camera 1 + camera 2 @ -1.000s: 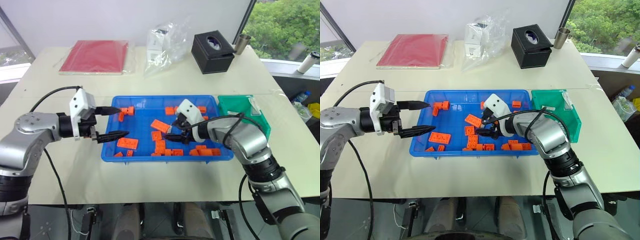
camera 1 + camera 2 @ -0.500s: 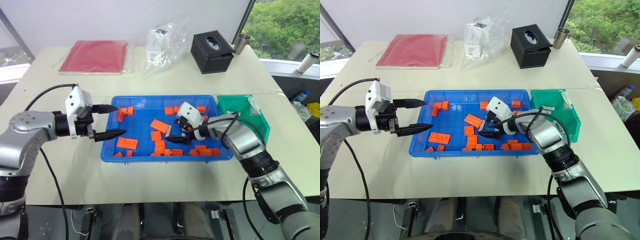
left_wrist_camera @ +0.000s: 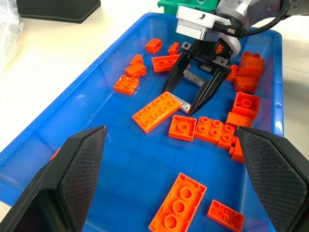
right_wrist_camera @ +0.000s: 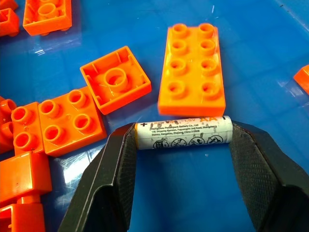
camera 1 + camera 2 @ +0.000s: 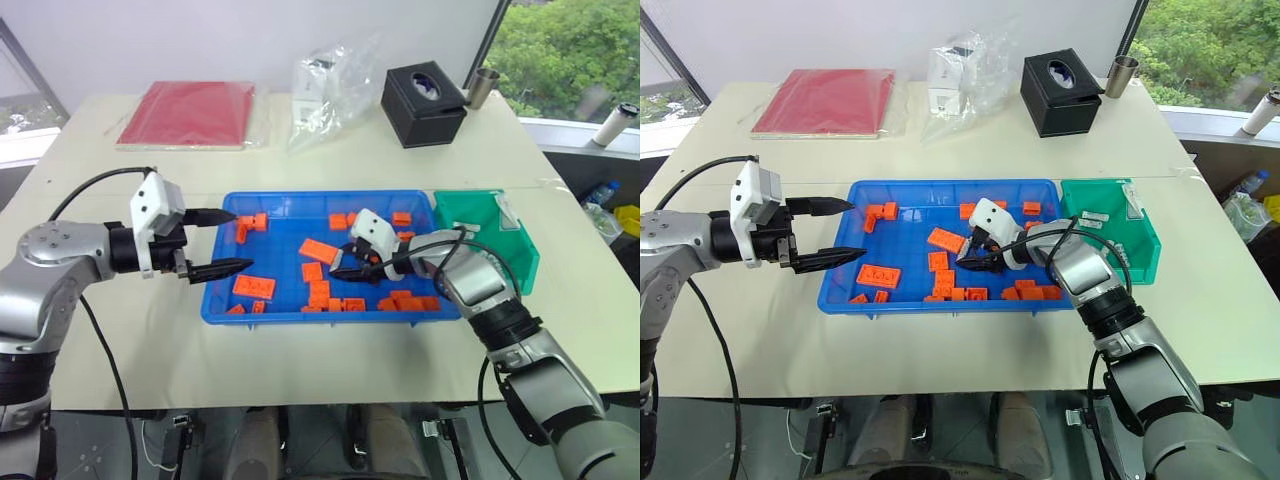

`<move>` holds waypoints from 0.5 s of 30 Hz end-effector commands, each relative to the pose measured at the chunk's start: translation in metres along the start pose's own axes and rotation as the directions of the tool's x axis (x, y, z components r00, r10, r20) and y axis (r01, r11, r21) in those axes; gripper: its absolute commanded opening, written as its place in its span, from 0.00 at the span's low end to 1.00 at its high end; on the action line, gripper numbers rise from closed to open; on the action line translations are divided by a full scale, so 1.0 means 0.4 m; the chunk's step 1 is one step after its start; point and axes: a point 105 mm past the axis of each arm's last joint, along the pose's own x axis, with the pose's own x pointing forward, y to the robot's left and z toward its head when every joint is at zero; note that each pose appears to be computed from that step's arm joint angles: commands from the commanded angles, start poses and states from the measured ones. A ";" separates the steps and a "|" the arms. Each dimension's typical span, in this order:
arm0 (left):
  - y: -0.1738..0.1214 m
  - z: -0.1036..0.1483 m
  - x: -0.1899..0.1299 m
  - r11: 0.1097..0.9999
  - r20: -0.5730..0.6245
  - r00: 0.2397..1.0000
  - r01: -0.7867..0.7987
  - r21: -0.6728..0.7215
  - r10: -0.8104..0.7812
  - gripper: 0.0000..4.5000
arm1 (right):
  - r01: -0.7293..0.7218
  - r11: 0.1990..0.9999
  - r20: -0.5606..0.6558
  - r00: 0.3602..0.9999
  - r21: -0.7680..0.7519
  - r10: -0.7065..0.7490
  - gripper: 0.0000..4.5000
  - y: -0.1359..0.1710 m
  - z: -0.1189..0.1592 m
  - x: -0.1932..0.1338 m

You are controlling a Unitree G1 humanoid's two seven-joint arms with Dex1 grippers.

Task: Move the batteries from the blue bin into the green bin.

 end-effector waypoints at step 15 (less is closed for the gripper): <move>0.007 0.018 0.023 0.998 0.023 0.999 0.045 0.043 -0.046 1.00 | 0.592 0.795 -0.023 0.804 0.129 -0.595 0.49 -0.161 -0.006 -0.475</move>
